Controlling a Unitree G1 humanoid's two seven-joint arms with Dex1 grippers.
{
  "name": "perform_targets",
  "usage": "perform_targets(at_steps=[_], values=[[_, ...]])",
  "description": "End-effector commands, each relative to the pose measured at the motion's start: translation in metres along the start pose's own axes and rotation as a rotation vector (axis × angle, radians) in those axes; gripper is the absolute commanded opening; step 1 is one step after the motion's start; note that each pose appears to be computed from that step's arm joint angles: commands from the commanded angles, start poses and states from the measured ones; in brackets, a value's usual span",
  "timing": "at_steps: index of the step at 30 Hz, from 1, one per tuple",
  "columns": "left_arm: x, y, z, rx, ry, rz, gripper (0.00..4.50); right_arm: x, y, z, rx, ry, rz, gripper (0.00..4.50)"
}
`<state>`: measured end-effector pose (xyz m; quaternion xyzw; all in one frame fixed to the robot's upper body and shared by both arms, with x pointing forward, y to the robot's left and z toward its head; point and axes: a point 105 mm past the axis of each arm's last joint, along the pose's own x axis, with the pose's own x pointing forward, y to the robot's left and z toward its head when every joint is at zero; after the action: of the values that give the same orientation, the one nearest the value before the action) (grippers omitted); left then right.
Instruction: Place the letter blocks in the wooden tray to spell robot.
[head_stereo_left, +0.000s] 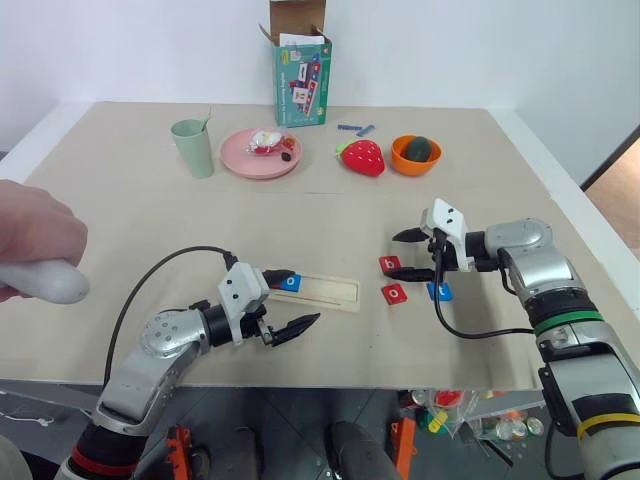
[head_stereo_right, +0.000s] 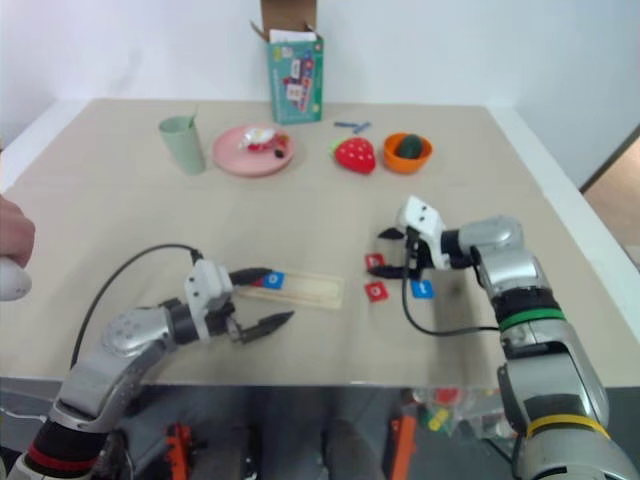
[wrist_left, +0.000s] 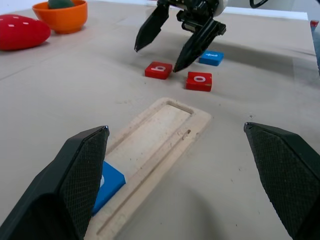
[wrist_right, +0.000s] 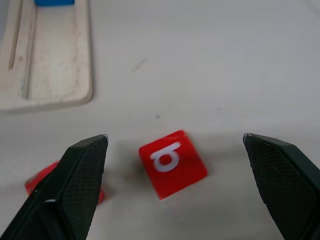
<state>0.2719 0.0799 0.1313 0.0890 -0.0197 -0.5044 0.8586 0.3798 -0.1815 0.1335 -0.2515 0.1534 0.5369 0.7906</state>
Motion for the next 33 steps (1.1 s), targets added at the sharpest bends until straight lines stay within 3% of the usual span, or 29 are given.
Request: perform_targets(at_steps=[1,15,18,24,27,29,33], values=[[-0.004,0.002,0.011,0.049,-0.025,0.019,4.50,-0.005,-0.007,0.010,-0.058,-0.009,-0.001,4.47],[-0.006,0.002,0.010,0.043,-0.008,0.027,4.50,-0.001,-0.014,-0.006,-0.041,0.036,-0.028,4.47],[-0.006,0.002,0.010,0.039,-0.005,0.028,4.50,0.000,-0.014,-0.009,-0.039,0.048,-0.028,3.69],[-0.007,0.001,0.009,0.026,0.001,0.031,4.50,0.001,-0.013,-0.008,-0.045,0.044,-0.013,1.67],[-0.006,0.001,0.008,0.022,0.005,0.031,4.50,0.003,-0.011,-0.006,-0.046,0.034,-0.004,1.67],[-0.006,0.001,0.007,0.021,0.006,0.031,4.50,0.004,-0.011,-0.007,-0.049,0.035,0.000,1.32],[-0.005,0.002,0.007,0.022,0.005,0.034,4.50,0.004,-0.012,-0.003,-0.052,0.013,-0.015,1.23]])
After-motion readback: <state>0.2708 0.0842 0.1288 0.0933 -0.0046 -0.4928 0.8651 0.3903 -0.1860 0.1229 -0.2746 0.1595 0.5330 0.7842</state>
